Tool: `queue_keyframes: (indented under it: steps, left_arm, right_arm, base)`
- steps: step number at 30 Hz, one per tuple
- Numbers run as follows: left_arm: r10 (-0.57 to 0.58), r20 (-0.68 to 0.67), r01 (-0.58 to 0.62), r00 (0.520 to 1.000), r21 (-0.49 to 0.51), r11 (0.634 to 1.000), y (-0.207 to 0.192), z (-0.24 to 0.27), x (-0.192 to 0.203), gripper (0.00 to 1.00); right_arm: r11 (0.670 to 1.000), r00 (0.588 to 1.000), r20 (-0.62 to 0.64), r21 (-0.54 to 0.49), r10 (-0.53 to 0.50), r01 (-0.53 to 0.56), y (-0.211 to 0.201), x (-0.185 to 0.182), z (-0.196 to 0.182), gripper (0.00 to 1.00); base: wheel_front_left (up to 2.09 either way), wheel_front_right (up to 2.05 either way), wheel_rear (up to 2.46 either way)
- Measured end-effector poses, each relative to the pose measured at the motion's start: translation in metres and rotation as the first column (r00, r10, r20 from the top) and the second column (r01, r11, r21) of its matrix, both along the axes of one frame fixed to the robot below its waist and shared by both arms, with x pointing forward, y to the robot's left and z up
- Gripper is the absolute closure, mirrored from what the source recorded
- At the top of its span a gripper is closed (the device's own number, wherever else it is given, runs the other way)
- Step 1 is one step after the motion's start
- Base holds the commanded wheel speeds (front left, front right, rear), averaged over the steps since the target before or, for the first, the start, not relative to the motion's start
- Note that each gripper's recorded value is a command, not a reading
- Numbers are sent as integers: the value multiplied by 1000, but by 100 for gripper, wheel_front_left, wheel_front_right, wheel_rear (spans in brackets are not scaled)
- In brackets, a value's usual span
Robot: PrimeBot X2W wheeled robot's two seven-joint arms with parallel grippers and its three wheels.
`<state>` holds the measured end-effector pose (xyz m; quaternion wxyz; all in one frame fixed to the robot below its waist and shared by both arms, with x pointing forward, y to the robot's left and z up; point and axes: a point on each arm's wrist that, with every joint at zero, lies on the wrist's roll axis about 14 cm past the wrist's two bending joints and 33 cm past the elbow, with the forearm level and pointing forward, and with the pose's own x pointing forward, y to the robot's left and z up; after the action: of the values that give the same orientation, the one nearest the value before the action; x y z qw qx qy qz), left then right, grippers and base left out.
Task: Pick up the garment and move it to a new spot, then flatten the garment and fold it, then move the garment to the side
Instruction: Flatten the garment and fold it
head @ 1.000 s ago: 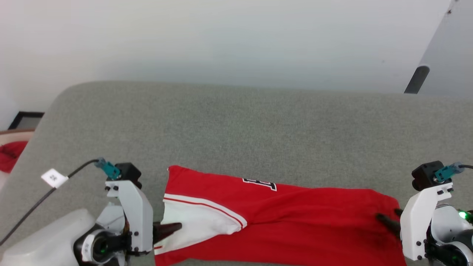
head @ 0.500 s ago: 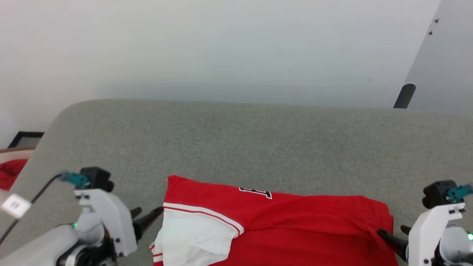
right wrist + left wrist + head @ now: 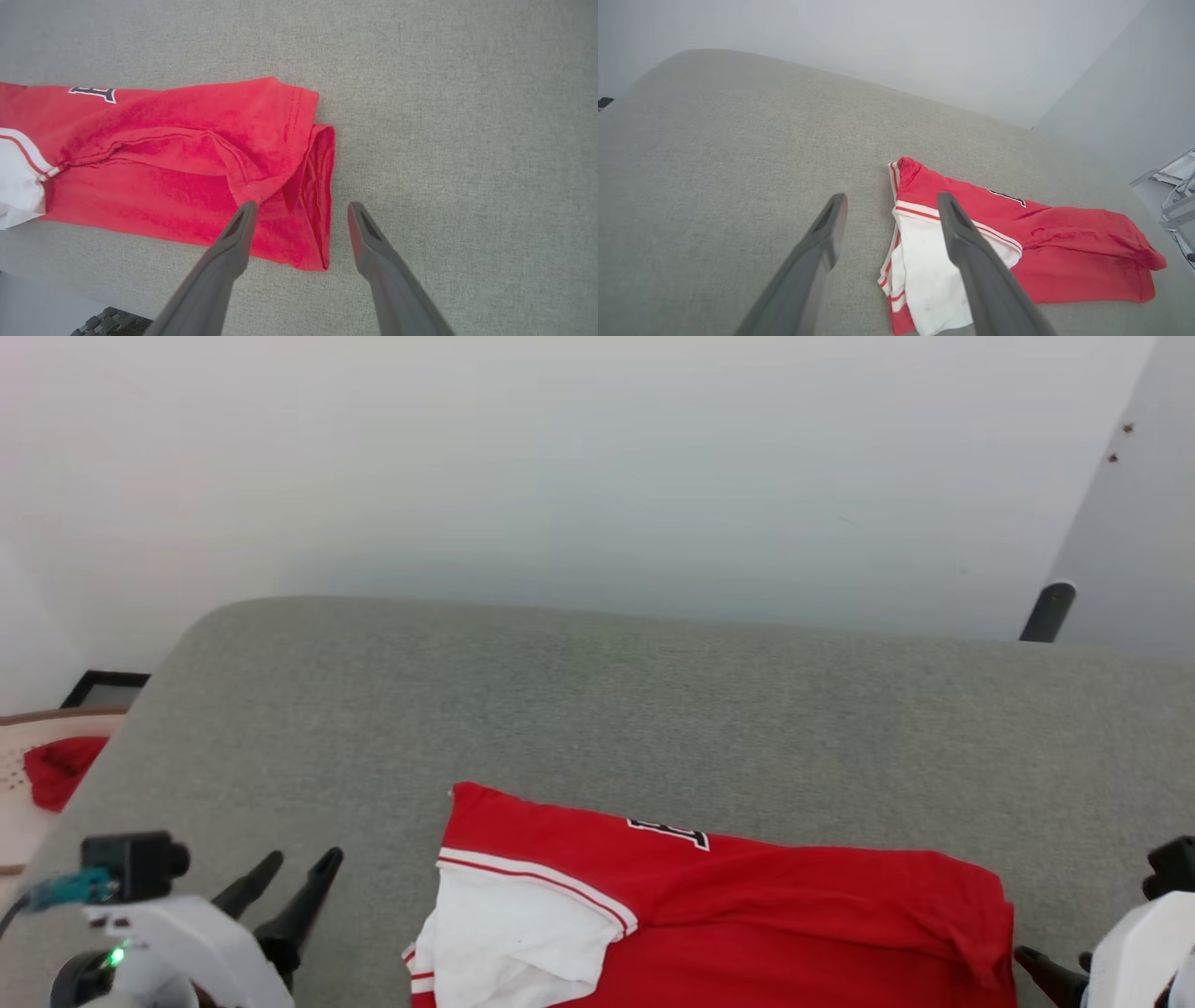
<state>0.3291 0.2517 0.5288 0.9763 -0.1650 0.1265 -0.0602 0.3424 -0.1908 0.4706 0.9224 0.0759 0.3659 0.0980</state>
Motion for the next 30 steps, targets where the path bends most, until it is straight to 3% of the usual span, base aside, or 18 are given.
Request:
queue_keyframes:
  steps: [11,30]
  left_arm:
    - [152,78,-153,985,7,988,31,2,-28,0]
    - [343,100,-337,934,-73,939,51,-24,-68,0]
  right_arm:
    - [998,994,-93,-36,-52,49,-9,9,-15,0]
    - [997,944,-329,-79,-21,-6,9,24,-73,0]
  base:
    - [0,0,0]
    - [0,0,0]
